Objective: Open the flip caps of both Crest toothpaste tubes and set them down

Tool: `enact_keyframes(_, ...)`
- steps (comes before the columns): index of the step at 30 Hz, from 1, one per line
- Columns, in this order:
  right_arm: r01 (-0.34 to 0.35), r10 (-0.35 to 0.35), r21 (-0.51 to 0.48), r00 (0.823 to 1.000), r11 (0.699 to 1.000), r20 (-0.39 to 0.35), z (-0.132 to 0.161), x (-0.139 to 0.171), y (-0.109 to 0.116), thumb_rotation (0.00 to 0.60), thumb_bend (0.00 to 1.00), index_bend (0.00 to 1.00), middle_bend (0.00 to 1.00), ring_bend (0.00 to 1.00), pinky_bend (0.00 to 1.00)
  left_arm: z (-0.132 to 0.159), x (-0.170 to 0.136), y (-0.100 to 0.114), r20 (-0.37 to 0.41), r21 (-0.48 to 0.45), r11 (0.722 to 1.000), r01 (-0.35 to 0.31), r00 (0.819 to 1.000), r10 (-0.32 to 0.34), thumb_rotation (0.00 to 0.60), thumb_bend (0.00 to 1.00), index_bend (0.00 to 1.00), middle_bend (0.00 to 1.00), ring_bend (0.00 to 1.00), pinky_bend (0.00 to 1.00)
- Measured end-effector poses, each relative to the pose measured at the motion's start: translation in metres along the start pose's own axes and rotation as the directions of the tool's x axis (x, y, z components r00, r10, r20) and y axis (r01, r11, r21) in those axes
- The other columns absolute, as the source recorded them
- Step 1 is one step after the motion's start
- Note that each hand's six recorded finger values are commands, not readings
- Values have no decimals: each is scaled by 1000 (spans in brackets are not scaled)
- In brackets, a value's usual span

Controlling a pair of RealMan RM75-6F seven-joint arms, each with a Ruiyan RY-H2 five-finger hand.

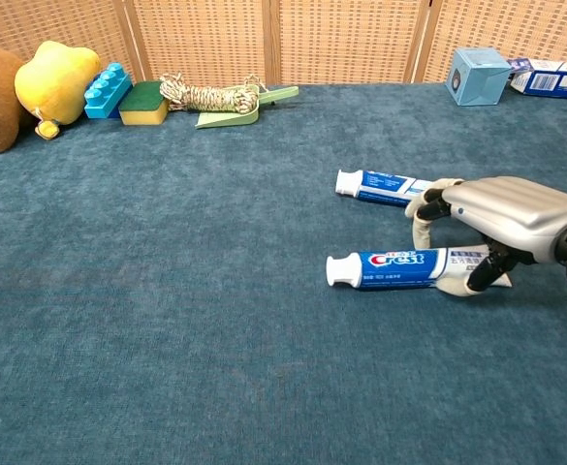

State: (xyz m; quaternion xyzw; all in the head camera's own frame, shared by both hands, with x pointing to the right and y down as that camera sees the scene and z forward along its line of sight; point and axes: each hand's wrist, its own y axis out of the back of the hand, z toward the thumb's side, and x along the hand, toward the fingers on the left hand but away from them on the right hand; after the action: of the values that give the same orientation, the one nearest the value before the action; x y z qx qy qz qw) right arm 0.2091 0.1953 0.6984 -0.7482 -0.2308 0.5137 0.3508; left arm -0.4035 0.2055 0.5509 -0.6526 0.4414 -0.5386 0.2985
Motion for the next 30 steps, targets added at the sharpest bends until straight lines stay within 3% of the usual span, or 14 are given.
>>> enact_keyframes(6,19,-19,-49,1000,999,-4,1,5,5,600,332,731,429,310,429,1,-1,2,6,-3,1000,-9,1000,9,600,173,151,51,0,57)
enact_keyframes(15,33,-33,-134,999,990,0,-7,15,12,600,378,830,600,499,633,3,-3,4,15,-9,1000,-18,1000,19,600,172,148,50,0,57)
enact_keyframes(20,32,-33,-216,999,976,-2,-14,17,16,600,389,854,641,548,687,5,-4,4,17,-9,1000,-15,1000,16,600,173,145,52,0,56)
enact_keyframes(26,9,-13,-380,1000,925,-9,-23,20,21,600,391,863,666,582,724,7,-4,5,22,-4,1000,-7,1000,7,600,173,143,53,0,59)
enact_keyframes(30,-32,24,-536,999,843,-22,-31,21,23,600,392,861,673,596,737,9,-1,4,34,9,1000,9,999,-9,600,174,143,68,29,76)
